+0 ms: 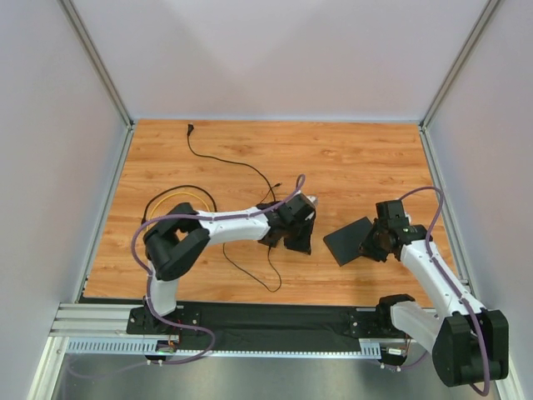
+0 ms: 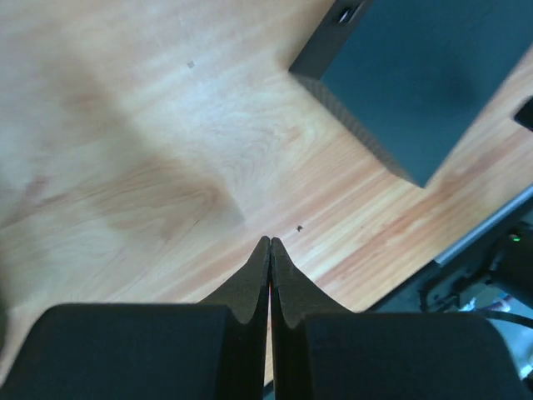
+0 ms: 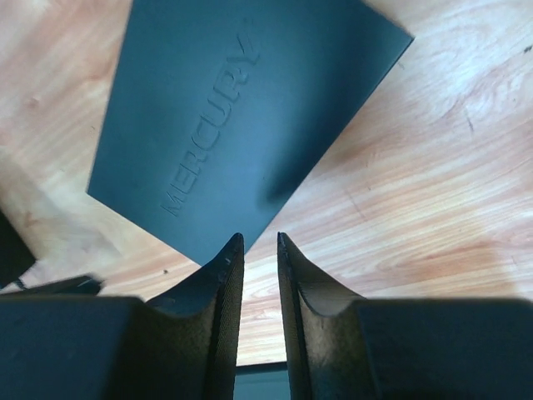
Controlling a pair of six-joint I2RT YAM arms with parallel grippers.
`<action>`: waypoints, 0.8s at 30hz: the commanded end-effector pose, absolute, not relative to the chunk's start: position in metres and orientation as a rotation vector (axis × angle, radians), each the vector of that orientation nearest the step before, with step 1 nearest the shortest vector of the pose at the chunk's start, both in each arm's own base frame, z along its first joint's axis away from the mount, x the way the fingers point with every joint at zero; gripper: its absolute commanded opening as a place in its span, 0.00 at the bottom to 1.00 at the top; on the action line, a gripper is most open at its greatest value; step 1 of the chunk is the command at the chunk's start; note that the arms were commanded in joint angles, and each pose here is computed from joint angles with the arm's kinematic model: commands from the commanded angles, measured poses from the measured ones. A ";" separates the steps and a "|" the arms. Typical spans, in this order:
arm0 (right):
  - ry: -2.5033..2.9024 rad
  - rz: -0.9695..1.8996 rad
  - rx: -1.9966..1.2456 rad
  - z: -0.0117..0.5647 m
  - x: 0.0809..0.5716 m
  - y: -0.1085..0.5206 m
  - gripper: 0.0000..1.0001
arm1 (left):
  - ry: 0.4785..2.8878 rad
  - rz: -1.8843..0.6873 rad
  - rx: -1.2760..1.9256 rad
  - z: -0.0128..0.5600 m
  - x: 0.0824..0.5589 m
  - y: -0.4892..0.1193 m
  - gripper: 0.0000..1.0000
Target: Pull the plug from the switch port
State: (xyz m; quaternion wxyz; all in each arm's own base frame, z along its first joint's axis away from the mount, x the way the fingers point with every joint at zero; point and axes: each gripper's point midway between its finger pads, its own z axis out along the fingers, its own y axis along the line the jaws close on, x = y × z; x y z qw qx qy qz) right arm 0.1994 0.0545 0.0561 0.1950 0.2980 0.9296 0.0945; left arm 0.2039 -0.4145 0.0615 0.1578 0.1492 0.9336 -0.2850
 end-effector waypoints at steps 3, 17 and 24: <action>2.611 0.167 0.802 0.053 0.193 0.056 0.24 | 2.633 -0.952 0.385 0.067 0.205 -0.454 0.00; 2.545 0.181 0.747 0.079 0.205 0.059 0.26 | 2.671 -0.982 0.323 0.039 0.261 -0.495 0.00; 2.552 0.191 0.733 0.072 0.209 0.062 0.26 | 2.601 -0.930 0.327 0.059 0.306 -0.482 0.00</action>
